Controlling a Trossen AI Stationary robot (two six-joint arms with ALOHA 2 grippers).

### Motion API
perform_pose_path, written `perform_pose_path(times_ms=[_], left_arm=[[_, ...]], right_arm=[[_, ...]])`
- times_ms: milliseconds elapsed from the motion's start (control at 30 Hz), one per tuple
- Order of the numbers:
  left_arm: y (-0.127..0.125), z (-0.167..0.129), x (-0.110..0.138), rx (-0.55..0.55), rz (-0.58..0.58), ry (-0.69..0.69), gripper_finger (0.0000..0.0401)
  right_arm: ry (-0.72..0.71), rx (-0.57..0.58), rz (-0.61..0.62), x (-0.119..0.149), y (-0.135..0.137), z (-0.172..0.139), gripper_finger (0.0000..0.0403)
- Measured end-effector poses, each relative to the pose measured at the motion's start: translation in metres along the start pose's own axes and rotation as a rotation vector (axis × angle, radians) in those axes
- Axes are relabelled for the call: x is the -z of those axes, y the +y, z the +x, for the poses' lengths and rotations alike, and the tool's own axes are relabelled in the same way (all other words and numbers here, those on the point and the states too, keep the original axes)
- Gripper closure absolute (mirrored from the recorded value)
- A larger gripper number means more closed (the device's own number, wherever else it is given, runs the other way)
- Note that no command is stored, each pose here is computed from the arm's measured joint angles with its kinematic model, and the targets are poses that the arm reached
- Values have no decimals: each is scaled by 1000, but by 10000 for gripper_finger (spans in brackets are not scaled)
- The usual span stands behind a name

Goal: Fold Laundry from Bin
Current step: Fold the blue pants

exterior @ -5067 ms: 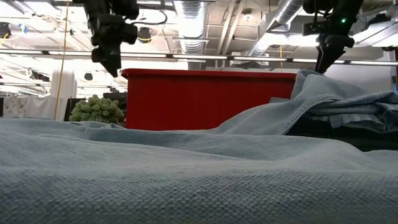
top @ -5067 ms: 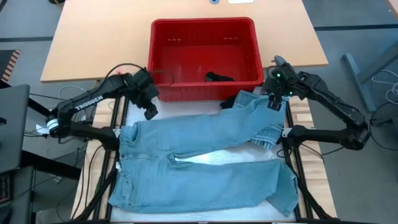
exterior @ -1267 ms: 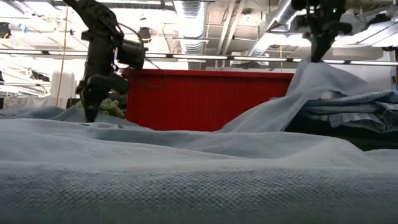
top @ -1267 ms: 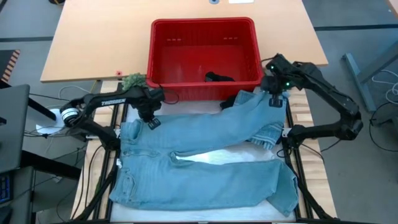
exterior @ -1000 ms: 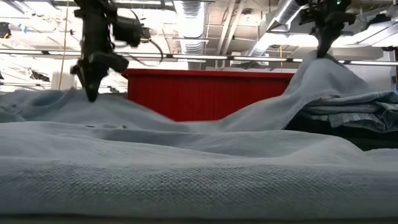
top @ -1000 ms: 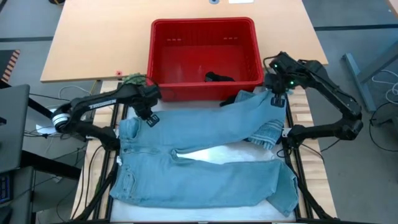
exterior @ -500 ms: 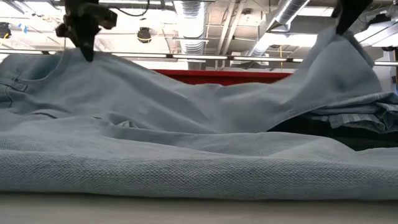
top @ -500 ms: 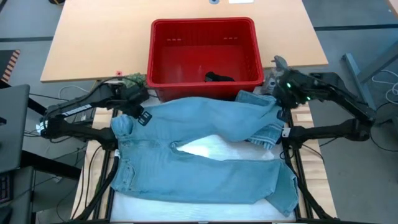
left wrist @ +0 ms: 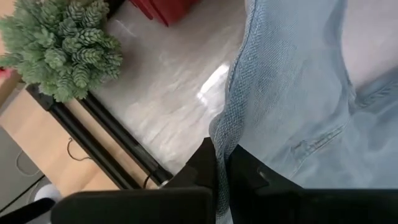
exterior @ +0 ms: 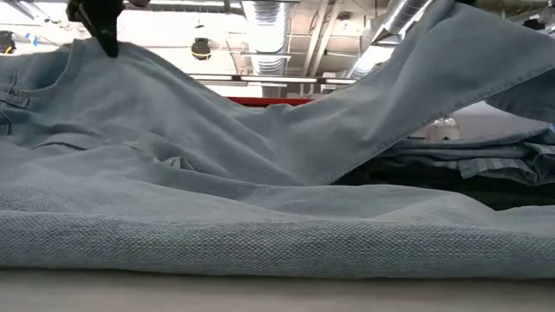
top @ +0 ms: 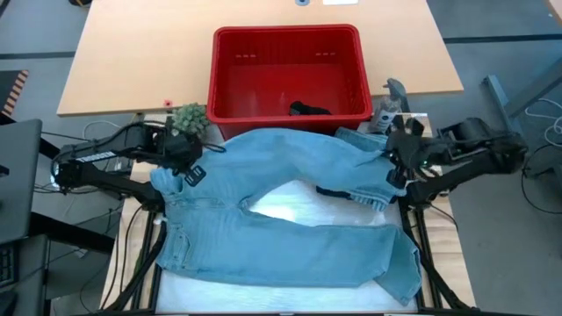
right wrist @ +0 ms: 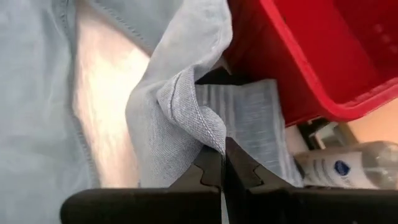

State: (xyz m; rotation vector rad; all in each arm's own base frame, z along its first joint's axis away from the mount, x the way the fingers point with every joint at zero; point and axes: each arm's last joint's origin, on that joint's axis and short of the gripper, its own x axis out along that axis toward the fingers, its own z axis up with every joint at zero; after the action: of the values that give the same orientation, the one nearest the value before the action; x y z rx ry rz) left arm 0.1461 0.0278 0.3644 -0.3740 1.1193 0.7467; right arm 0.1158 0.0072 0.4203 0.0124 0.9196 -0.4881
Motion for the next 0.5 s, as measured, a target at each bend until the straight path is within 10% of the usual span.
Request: perform_pose_path(times_ms=[500], left_arm=[[-30, -17, 21, 7, 37, -84, 401]], right_arm=[[-32, -83, -7, 3, 67, -2, 381]])
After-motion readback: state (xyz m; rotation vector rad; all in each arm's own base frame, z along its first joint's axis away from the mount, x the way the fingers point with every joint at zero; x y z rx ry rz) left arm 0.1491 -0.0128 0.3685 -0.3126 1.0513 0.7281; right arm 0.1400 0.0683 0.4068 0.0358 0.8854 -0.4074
